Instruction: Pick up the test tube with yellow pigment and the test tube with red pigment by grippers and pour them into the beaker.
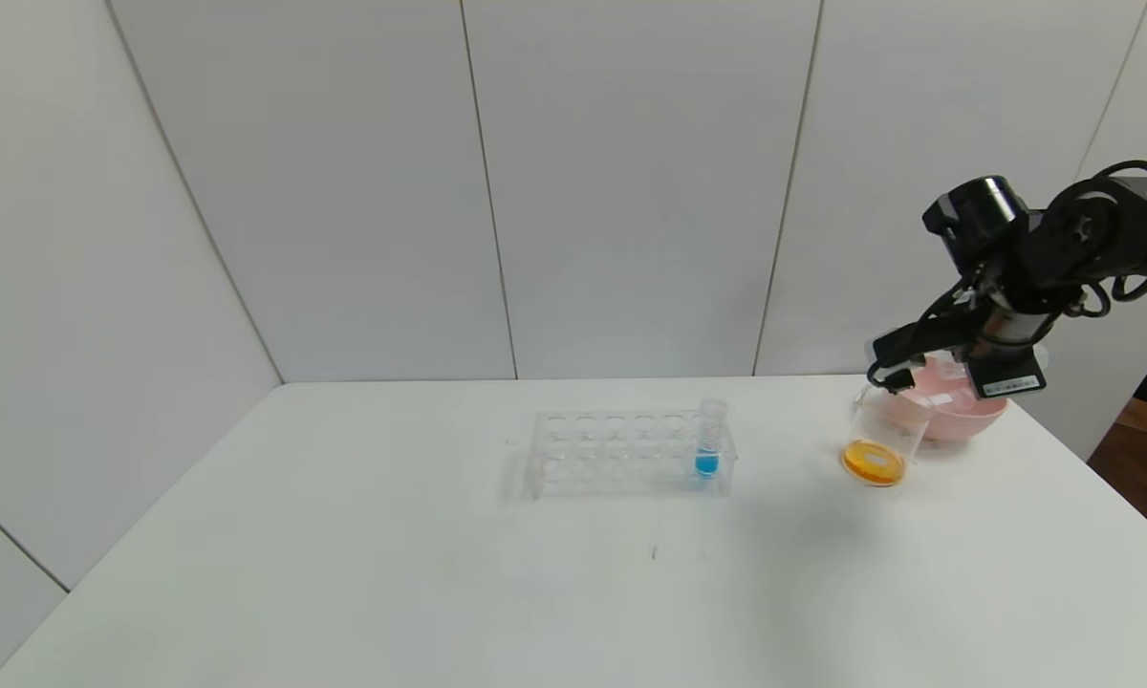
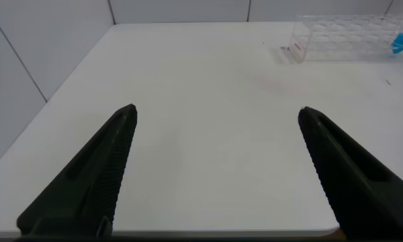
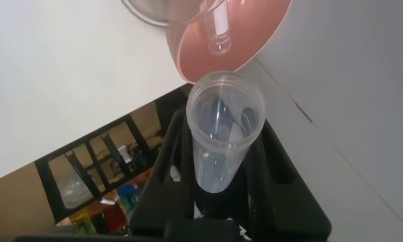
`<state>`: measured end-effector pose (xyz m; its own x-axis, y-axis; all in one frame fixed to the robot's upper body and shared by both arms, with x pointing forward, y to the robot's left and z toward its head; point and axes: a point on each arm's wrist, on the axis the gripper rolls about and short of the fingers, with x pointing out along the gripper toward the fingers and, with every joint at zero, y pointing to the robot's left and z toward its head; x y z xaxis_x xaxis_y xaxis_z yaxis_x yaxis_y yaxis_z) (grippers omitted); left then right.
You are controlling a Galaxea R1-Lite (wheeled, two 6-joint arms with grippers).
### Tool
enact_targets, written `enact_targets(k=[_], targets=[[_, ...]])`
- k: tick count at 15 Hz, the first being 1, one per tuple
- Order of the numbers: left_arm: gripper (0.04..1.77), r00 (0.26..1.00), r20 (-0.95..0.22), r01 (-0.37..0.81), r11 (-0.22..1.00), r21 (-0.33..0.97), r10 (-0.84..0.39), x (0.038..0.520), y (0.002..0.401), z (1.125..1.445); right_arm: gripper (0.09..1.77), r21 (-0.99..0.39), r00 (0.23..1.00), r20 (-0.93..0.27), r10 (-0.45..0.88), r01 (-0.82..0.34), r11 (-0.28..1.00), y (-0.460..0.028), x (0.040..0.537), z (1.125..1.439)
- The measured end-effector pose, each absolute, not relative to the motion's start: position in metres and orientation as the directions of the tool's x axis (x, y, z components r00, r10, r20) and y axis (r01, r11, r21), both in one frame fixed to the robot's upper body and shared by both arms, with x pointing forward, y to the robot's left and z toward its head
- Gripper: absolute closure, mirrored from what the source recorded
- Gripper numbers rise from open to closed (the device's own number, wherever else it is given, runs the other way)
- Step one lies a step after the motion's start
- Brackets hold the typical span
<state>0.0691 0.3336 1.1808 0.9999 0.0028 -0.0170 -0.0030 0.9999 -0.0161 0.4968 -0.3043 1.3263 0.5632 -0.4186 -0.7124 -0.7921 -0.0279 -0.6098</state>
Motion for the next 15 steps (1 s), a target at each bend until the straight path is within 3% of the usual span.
enact_targets(k=[3,8,11,15], targets=[[0.09,1.0,-0.017,-0.003,1.0,-0.017,0.003,0.069,0.334,1.181,1.35,-0.635,0.618,-0.761,-0.199,-0.772,0.029,-0.305,0.498,1.331],[0.09,1.0,-0.017,-0.003,1.0,-0.016,0.003,0.069,0.334,1.181,1.35,-0.632,0.679,-0.732,0.057,-0.708,0.314,-0.319,0.483,1.359],[0.09,1.0,-0.017,-0.003,1.0,-0.017,0.003,0.069,0.334,1.181,1.35,-0.512,0.703,-0.673,0.231,-0.667,0.541,-0.321,0.468,1.382],[0.09,1.0,-0.017,-0.003,1.0,-0.017,0.003,0.069,0.334,1.181,1.35,-0.309,0.718,-0.51,0.473,-0.667,0.678,-0.342,0.457,1.406]])
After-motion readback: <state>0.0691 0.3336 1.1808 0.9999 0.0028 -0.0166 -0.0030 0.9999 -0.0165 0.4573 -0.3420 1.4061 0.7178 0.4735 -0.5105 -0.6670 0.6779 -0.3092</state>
